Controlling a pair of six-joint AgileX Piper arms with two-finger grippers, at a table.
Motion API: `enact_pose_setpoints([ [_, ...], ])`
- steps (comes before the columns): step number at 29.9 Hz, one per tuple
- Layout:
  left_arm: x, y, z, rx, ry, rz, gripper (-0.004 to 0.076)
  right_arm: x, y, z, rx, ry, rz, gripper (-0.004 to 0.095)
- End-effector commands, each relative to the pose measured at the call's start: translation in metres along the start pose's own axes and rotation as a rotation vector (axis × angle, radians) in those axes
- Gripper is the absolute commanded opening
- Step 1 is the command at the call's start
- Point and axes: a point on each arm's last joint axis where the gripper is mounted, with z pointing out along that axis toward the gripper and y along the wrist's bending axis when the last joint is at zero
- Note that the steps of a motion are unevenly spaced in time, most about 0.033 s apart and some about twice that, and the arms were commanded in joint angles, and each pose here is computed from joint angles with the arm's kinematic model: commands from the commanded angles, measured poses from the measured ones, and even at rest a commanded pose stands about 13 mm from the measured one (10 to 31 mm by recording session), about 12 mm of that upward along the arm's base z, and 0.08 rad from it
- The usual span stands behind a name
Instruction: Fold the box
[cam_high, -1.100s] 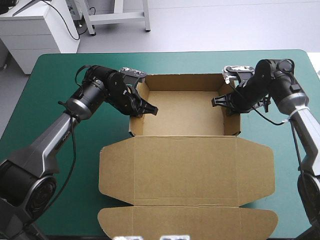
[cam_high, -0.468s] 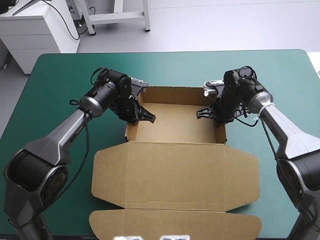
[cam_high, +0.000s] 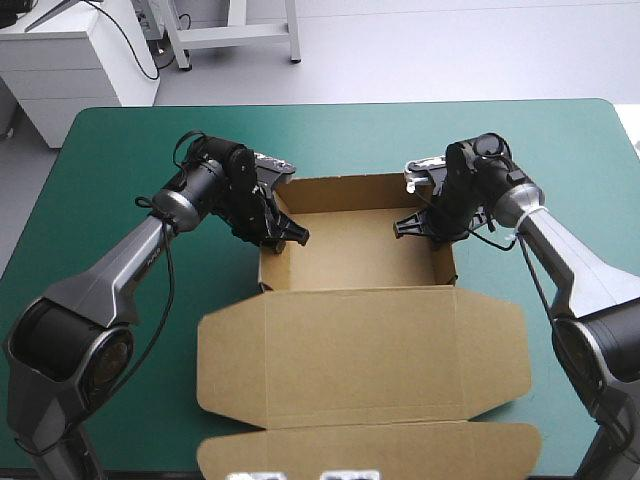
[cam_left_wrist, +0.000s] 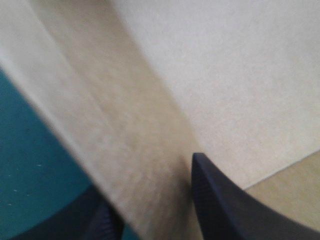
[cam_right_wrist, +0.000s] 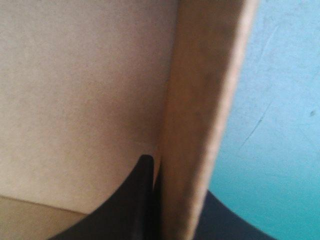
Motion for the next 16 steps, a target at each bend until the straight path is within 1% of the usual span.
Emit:
enact_pose_setpoints([
  [1,0.004,0.002,-0.031,0.049,-0.042,-0.018,0.0432,0.004,0.001,-0.025,0.019,-0.030,-0.083,0.0275],
  [3,0.004,0.003,-0.031,0.053,-0.043,-0.027,0.0453,0.004,0.001,-0.025,0.019,-0.030,-0.093,0.0438],
  [5,0.004,0.003,-0.031,0.056,-0.043,-0.028,0.0453,0.004,0.003,-0.025,-0.004,-0.028,-0.101,0.0644],
  [7,0.003,0.002,-0.031,0.065,-0.044,-0.030,0.0453,0.004,0.003,-0.025,-0.006,-0.027,-0.102,0.0789],
  [8,0.003,0.001,-0.031,0.074,-0.045,-0.032,0.0454,0.004,0.003,-0.025,-0.006,-0.027,-0.102,0.0831],
  [9,0.003,0.001,-0.031,0.081,-0.045,-0.035,0.0453,0.004,0.003,-0.025,-0.006,-0.027,-0.102,0.0845],
  [14,0.004,-0.001,-0.035,0.097,-0.055,-0.042,0.0453,0.005,0.003,-0.030,-0.007,-0.044,-0.102,0.0804],
  [16,0.004,-0.004,-0.042,0.118,-0.086,-0.055,0.0452,0.006,0.003,-0.036,-0.003,-0.063,-0.106,0.0787],
])
